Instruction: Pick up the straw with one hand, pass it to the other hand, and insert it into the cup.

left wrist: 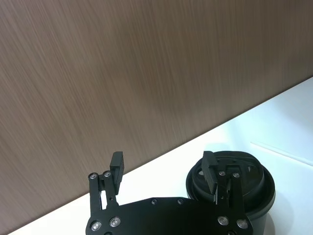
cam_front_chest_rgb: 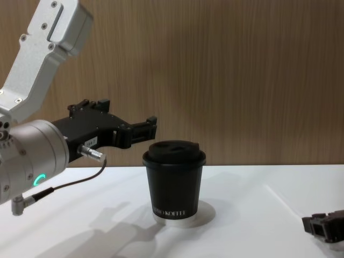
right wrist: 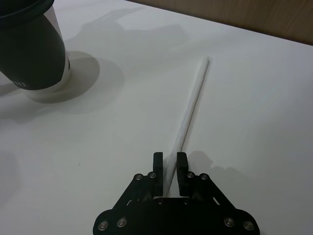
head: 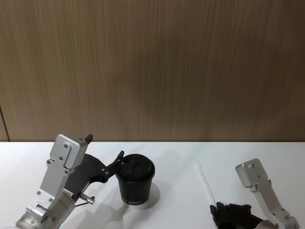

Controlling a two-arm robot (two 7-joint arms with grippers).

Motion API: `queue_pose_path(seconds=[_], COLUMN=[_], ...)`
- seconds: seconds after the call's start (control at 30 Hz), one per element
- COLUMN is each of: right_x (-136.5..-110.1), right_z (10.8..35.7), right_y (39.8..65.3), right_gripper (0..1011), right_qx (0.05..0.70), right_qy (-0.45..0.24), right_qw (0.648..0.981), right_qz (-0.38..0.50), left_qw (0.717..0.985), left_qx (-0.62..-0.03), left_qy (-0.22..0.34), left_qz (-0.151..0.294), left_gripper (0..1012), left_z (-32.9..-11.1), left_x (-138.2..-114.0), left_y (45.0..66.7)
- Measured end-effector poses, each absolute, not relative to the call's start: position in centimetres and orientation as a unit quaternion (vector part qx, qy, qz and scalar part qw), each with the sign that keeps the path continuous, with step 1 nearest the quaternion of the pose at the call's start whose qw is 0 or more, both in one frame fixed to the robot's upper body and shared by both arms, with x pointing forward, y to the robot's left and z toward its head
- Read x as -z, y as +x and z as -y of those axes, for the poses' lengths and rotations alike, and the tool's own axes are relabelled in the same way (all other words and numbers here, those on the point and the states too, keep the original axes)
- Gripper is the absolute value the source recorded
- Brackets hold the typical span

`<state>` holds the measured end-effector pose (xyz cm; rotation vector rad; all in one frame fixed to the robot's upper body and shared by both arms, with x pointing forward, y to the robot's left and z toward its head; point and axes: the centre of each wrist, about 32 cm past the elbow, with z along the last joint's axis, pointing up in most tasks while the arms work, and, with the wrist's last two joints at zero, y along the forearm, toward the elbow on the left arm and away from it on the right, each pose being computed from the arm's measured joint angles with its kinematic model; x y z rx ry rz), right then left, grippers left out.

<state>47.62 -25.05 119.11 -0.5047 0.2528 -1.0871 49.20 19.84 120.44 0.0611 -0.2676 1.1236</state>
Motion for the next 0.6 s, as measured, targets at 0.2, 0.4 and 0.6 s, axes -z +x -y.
queue_pose_path(seconds=[0.2,0.4,0.6], right_x=[-119.1,-119.08,-119.11], right_z=[25.15,25.23,25.37], right_y=[47.63,47.68,47.75], right_gripper=[140,99,43], right_qx=[0.511,0.513,0.518], right_qy=[-0.237,-0.235,-0.229], right_qw=[0.818,0.817,0.815], right_qz=[-0.119,-0.121,-0.119], left_qw=[0.837,0.837,0.837], left_qx=[-0.531,-0.531,-0.531], left_qy=[0.029,0.029,0.029], left_qz=[0.126,0.126,0.126], left_gripper=[1000,1000,1000], left_z=[-19.84,-19.84,-19.84], left_x=[-120.44,-120.44,-120.44], left_y=[49.2,49.2,49.2])
